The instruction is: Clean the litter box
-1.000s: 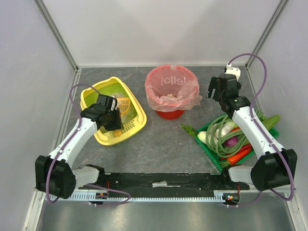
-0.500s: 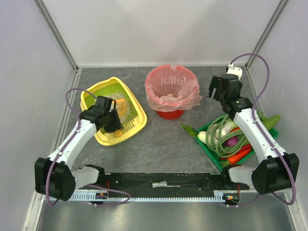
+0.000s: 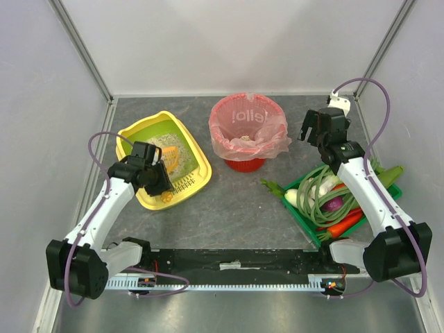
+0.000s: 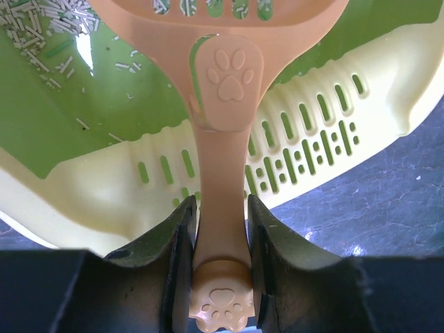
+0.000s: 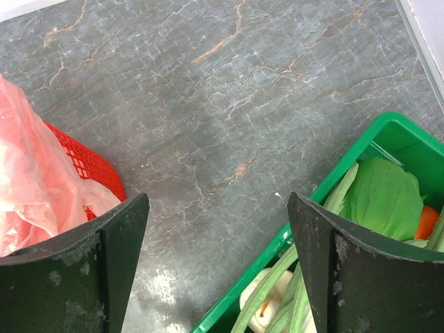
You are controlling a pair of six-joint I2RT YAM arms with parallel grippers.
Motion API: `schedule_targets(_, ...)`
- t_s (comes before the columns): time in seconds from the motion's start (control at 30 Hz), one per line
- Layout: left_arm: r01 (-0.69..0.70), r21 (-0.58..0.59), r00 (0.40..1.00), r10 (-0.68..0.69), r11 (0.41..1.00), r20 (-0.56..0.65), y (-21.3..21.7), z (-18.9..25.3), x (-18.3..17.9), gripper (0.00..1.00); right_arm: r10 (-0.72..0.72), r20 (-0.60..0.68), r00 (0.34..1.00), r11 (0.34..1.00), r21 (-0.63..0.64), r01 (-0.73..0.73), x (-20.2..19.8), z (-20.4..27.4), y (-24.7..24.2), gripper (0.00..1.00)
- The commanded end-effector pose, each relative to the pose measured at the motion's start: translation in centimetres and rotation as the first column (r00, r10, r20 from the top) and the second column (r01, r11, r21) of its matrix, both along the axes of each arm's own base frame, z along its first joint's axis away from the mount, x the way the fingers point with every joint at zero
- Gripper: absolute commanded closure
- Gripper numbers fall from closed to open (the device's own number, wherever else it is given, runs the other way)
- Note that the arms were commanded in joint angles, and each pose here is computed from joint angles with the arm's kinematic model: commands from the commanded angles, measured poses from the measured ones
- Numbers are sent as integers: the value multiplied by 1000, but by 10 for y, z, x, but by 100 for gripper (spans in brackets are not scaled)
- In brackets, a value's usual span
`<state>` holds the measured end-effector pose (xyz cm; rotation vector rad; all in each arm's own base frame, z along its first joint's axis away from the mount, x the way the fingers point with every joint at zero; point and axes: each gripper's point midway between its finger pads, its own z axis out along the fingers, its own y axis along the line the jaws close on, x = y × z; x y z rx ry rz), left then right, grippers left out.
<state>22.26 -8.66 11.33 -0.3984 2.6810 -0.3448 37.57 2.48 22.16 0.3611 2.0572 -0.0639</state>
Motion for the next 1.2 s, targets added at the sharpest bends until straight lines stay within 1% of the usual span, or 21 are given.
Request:
schedule_targets(0.0, 69, 35, 996, -71, 997, 47, -4, 15, -1, 98, -15, 63, 998, 999, 30, 13, 1, 13, 0, 11)
schedule_targets(0.03, 55, 41, 998, -56, 998, 23, 0, 14, -5, 98, -18, 67, 998, 999, 31, 16, 0, 14, -1, 11)
schedule_targets(0.1, 34, 25, 999, -35, 999, 21, 3, 14, -6, 98, -22, 66, 998, 999, 30, 20, -1, 13, -1, 11)
schedule_targets(0.17, 75, -15, 995, -74, 997, 67, -6, 21, -3, 98, -27, 69, 997, 999, 30, 24, -2, 14, -2, 11)
schedule_targets(0.27, 157, -44, 979, -149, 987, 141, -18, 36, -3, 98, -34, 73, 997, 999, 29, 32, -4, 14, -4, 11)
schedule_targets(0.37, 158, -37, 973, -149, 987, 176, -16, 44, -3, 98, -38, 72, 997, 999, 24, 37, -6, 12, -5, 11)
schedule_targets(0.43, 158, -35, 973, -150, 987, 178, -15, 46, -4, 98, -40, 73, 997, 999, 23, 38, -6, 11, -6, 11)
schedule_targets(0.63, 138, -60, 979, -126, 989, 163, -16, 39, -12, 98, -41, 75, 996, 999, 15, 40, -5, 12, -7, 11)
schedule_targets(0.73, 107, -94, 985, -93, 990, 143, -18, 34, -19, 98, -44, 76, 996, 999, 6, 44, -5, 12, -8, 11)
schedule_targets(0.87, 14, -174, 997, 1, 985, 82, -26, 30, -24, 98, -46, 77, 996, 999, 0, 46, -5, 12, -9, 10)
schedule_targets(0.9, 4, -165, 998, 6, 986, 62, -25, 29, -25, 98, -47, 80, 996, 999, 3, 47, -4, 13, -9, 10)
schedule_targets(0.93, 29, -130, 1000, -27, 991, 15, -30, 23, -32, 98, -48, 79, 996, 999, 1, 48, -4, 13, -9, 10)
schedule_targets(0.97, 25, -42, 1000, -26, 999, -11, -19, 24, -37, 98, -47, 80, 996, 999, 0, 48, -4, 13, -9, 10)
schedule_targets(1.03, 27, 34, 997, -24, 999, -68, -10, 21, -45, 98, -49, 82, 995, 999, 3, 49, -3, 13, -9, 10)
schedule_targets(1.07, 8, 37, 998, -6, 999, -56, -7, 26, -42, 98, -49, 84, 995, 999, 4, 49, -2, 14, -9, 10)
schedule_targets(1.13, -7, -38, 1000, 7, 999, 3, -11, 37, -31, 98, -48, 83, 995, 999, 5, 48, 0, 13, -8, 10)
schedule_targets(1.17, 21, -83, 999, -18, 996, 42, -21, 47, -24, 98, -40, 81, 996, 999, 8, 39, 0, 13, -6, 10)
